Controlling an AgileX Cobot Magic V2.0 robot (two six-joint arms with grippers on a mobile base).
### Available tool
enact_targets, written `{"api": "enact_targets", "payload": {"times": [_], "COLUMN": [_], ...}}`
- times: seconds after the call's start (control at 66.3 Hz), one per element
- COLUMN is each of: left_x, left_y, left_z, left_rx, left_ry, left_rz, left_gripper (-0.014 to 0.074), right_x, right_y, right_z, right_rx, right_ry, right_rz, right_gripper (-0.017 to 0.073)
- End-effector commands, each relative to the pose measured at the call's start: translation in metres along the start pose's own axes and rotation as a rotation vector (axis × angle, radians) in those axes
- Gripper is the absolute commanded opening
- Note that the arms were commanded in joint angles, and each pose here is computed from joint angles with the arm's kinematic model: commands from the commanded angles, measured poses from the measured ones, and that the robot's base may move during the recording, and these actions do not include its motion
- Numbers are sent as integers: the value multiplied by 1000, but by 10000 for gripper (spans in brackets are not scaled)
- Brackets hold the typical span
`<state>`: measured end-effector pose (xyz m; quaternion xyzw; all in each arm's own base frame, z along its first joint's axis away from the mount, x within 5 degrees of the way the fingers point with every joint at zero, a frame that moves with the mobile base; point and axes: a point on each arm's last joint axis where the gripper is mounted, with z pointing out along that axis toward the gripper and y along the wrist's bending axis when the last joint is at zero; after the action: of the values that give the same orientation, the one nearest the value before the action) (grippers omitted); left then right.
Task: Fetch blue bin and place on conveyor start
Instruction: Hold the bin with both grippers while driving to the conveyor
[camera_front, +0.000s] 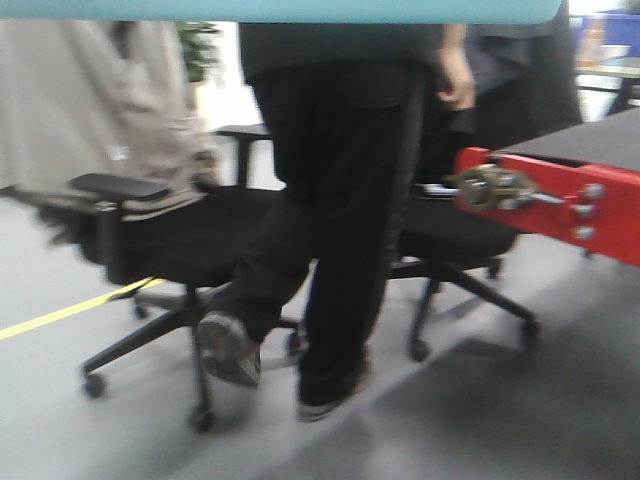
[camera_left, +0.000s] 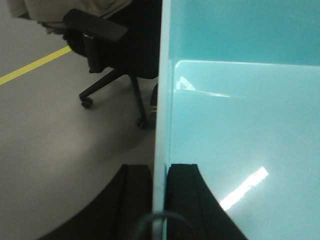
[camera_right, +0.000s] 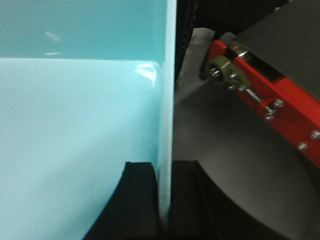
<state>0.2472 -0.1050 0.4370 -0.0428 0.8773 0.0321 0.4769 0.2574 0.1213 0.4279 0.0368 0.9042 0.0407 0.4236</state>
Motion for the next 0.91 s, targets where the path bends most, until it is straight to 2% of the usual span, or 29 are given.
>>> {"api": "enact_targets", "payload": {"times": [0.0,0.89], "left_x": [-6,-6], "left_y": [7,7], "left_z": [-3,-3], "left_rx": [-49,-50], "left_ry": [-49,-50], "left_rz": [22,23], "left_gripper": [-111,-111], "right_x": [-5,-5], "right_y": [-8,-8], "right_z": [-8,-8], "right_rx": [45,45], "right_ry": [-31,-31], "right_rz": [-18,-18], "right_gripper": [-167,-167]}}
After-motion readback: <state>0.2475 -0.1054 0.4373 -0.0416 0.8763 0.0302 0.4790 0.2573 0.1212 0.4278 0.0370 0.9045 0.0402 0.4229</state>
